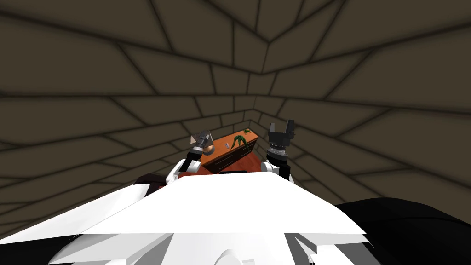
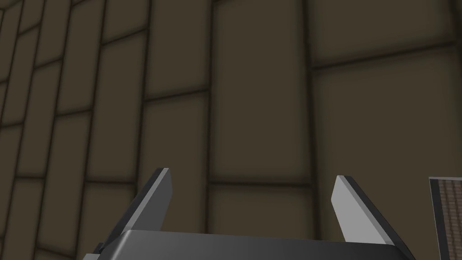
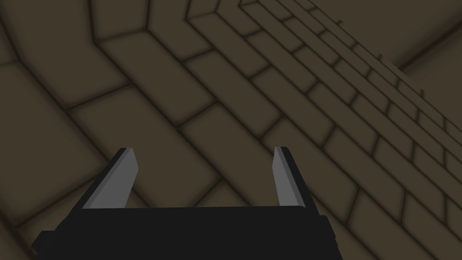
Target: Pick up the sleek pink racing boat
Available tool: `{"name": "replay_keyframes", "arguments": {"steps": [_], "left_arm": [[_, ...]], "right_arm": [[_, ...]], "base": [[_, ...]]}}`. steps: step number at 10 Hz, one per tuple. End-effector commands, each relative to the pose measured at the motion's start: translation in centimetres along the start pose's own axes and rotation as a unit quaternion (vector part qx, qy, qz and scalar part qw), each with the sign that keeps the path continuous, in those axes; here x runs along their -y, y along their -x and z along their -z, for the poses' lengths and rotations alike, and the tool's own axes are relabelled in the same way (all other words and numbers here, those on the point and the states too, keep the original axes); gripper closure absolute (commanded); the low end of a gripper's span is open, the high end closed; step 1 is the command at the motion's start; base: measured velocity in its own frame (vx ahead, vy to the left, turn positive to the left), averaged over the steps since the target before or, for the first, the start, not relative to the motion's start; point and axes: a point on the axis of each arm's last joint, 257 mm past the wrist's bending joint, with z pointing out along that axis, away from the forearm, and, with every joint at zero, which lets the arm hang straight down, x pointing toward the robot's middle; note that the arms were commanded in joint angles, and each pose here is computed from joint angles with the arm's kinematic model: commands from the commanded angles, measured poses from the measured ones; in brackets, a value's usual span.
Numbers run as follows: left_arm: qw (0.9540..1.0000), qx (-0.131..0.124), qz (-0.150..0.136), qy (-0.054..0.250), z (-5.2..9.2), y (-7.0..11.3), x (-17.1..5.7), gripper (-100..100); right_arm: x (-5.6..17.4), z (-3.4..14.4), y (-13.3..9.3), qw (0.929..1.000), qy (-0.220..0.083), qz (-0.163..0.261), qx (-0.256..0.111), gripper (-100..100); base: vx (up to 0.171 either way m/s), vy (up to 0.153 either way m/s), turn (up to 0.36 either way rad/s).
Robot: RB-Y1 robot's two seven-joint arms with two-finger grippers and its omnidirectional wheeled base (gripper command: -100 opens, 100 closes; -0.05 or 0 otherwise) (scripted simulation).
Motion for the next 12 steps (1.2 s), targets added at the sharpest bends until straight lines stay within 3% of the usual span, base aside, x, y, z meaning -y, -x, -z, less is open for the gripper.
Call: {"name": "replay_keyframes", "arguments": {"steps": [1, 2, 4, 7, 9, 12], "left_arm": [[0.9993, -0.012, -0.019, 0.030, -0.4, -0.2, -2.4, -100], [0.9992, -0.012, -0.019, 0.033, -0.3, -0.2, -2.7, -100], [0.9965, -0.024, -0.045, 0.066, -0.9, 0.2, -5.6, -100], [0.9927, -0.028, -0.059, 0.102, -0.5, 0.7, -8.8, -100], [0.9857, -0.036, -0.087, 0.140, -0.8, 1.5, -11.8, -100], [0.9783, -0.037, -0.102, 0.177, -0.1, 2.2, -14.9, -100]], "right_arm": [[0.0, 0.0, 0.0, 1.0000, 0.000, 0.000, 0.000, 0], [0.0, 0.0, 0.0, 1.0000, 0.000, 0.000, 0.000, 0], [0.0, 0.0, 0.0, 1.0000, 0.000, 0.000, 0.000, 0], [0.0, 0.0, 0.0, 1.0000, 0.000, 0.000, 0.000, 0], [0.0, 0.0, 0.0, 1.0000, 0.000, 0.000, 0.000, 0], [0.0, 0.0, 0.0, 1.0000, 0.000, 0.000, 0.000, 0]], "base": [[0.015, -0.074, -0.098], [0.014, -0.047, -0.019], [0.011, -0.048, -0.067], [0.017, -0.039, -0.058], [0.023, -0.060, -0.093], [0.030, -0.051, -0.049]]}}
